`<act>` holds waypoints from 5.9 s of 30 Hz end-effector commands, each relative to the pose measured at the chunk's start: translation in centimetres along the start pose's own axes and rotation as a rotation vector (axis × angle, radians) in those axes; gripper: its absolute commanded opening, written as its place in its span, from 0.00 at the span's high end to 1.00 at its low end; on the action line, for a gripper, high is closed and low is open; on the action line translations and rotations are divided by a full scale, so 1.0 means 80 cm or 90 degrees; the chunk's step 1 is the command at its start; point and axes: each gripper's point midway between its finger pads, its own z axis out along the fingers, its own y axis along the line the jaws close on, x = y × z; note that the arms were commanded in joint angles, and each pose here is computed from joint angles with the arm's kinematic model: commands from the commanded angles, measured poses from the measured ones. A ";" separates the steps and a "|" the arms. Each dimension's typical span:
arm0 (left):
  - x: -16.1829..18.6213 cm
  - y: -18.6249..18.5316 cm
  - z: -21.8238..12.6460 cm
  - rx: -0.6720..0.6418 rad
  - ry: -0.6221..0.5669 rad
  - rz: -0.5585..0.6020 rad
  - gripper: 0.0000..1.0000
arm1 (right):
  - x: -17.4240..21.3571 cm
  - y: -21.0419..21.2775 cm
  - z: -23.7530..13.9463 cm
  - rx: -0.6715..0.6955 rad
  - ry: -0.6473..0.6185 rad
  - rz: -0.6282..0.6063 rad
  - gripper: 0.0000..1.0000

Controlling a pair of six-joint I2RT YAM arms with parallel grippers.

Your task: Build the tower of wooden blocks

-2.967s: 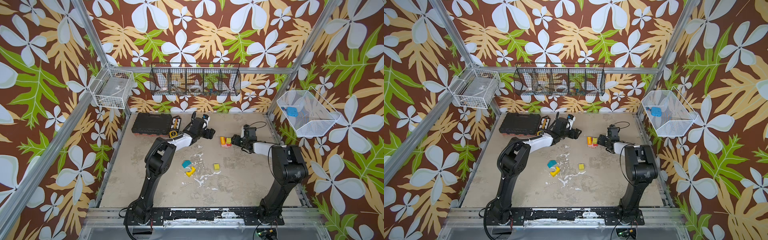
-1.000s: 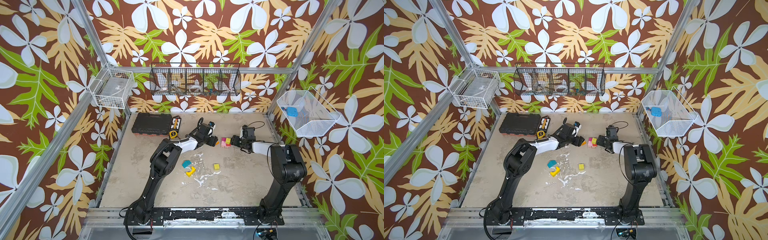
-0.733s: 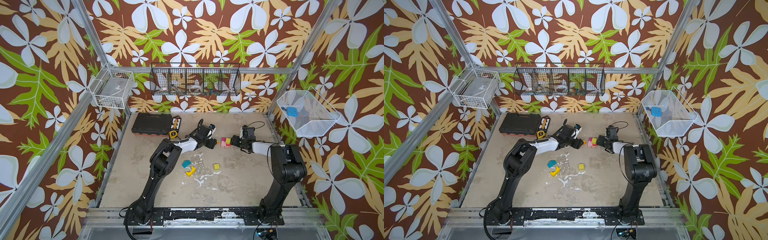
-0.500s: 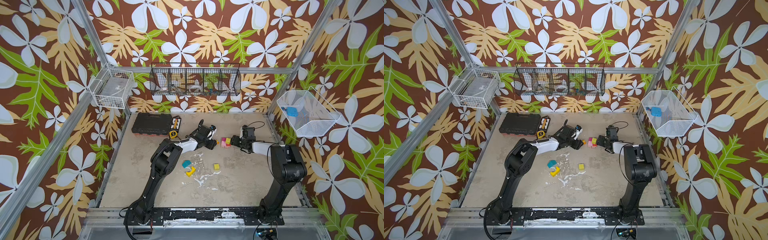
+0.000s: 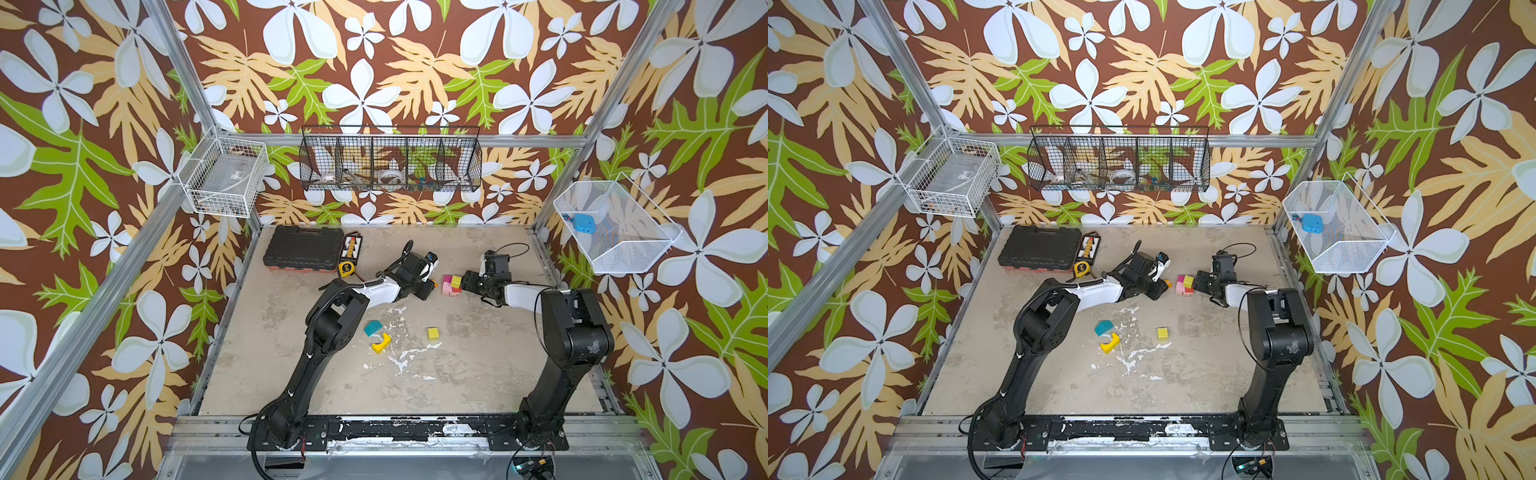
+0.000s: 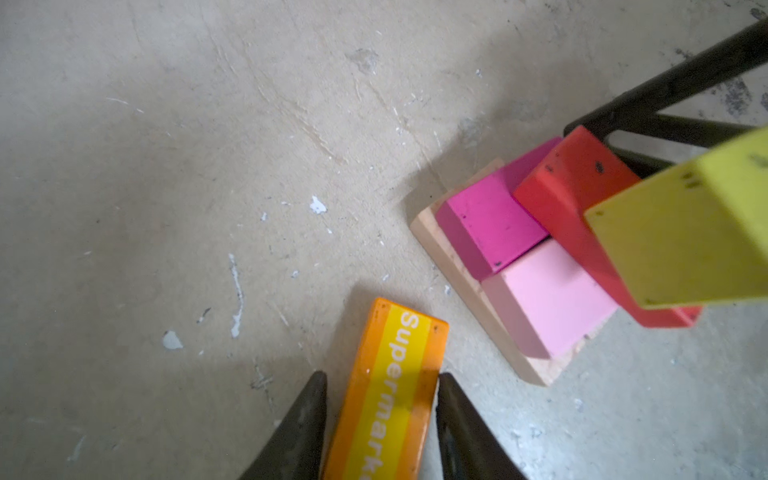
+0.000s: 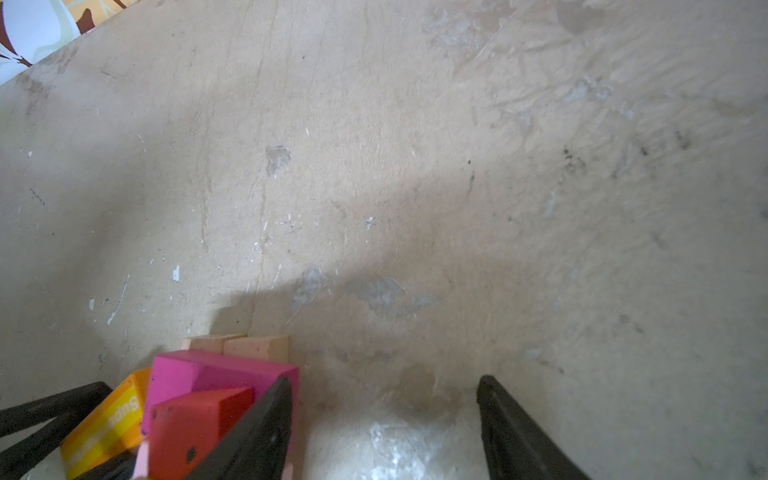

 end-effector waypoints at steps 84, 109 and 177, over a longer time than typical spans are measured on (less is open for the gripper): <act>-0.065 -0.069 0.003 0.041 -0.035 -0.131 0.65 | -0.003 0.002 -0.002 -0.004 -0.006 -0.004 0.29; -0.080 -0.068 -0.020 0.030 -0.059 -0.122 0.60 | -0.004 -0.003 -0.005 0.002 -0.012 0.003 0.30; -0.067 -0.037 0.009 0.037 -0.054 -0.150 0.71 | -0.003 -0.001 0.000 -0.013 -0.001 0.007 0.31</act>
